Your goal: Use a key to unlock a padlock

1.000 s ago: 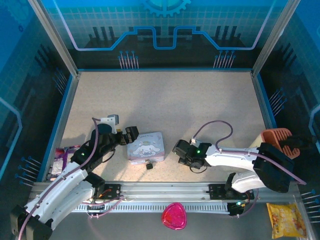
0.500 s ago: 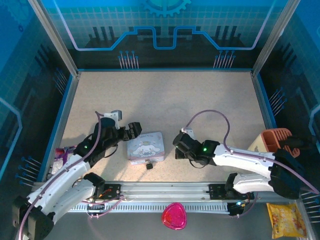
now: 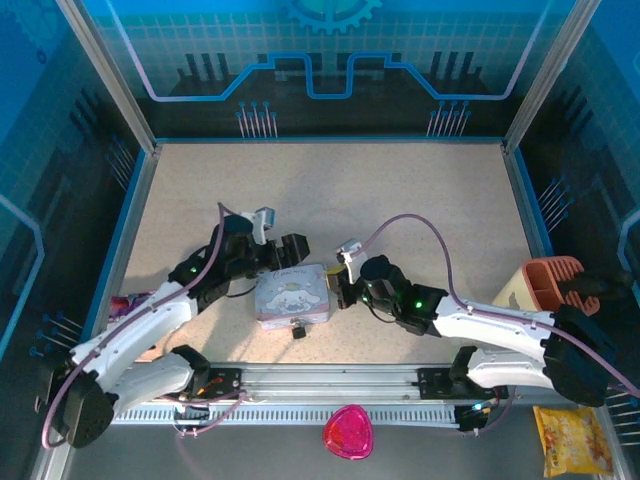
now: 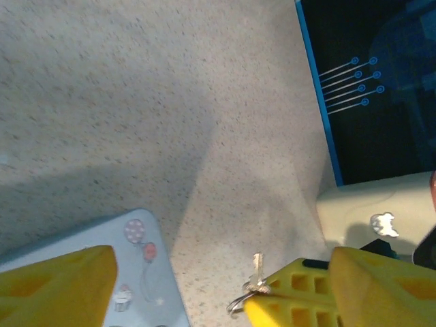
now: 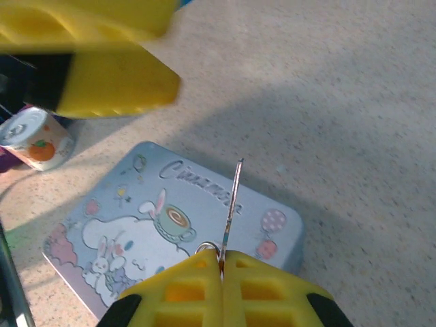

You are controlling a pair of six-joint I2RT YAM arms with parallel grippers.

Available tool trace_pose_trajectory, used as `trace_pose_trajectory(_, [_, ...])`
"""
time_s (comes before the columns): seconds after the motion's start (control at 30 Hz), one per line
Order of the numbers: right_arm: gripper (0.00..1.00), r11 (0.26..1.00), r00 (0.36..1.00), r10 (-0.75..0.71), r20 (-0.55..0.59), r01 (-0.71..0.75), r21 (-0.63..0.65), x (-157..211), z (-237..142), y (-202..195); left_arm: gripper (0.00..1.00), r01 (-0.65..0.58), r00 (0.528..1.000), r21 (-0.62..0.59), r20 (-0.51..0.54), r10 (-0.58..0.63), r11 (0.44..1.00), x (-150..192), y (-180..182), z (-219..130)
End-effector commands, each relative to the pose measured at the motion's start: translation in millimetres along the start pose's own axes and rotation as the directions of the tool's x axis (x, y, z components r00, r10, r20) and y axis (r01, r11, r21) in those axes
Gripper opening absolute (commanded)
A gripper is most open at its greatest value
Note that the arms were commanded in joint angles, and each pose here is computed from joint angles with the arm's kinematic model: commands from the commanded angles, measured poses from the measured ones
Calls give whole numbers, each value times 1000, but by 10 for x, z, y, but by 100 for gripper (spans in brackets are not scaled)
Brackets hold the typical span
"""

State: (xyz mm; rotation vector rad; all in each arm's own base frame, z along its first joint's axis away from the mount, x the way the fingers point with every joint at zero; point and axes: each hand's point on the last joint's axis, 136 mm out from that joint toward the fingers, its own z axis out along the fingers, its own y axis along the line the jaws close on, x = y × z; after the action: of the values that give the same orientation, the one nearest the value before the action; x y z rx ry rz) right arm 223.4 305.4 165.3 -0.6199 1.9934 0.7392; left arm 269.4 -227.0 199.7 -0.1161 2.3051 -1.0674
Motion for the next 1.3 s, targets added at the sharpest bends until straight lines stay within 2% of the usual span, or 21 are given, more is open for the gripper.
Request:
trace_pose_trajectory(0.0, [0,994,994,-28,107,39,-106,-316,14,193,74,-32,999,72,-1,32,997,-75,-297,45])
trace_pose_trajectory(0.33, [0,989,991,-4,134,24,-149,-351,55,169,58,-33,999,42,-41,34,999,8,-345,240])
trace_pose_trajectory(0.83, [0,992,991,25,133,-8,-128,-345,80,58,19,-16,1000,-11,-16,16,1000,-42,-331,224])
trace_pose_trajectory(1.07, [0,992,991,35,131,-19,-126,-360,85,48,5,13,1000,-14,0,-13,1000,-80,-334,235])
trace_pose_trajectory(1.23, [0,981,979,150,138,-130,-142,-393,51,-96,0,68,997,-9,20,-68,998,-119,-338,263])
trace_pose_trajectory(1.27, [8,971,966,204,159,-179,-158,-436,20,-168,0,93,995,-9,42,-92,996,-147,-324,251])
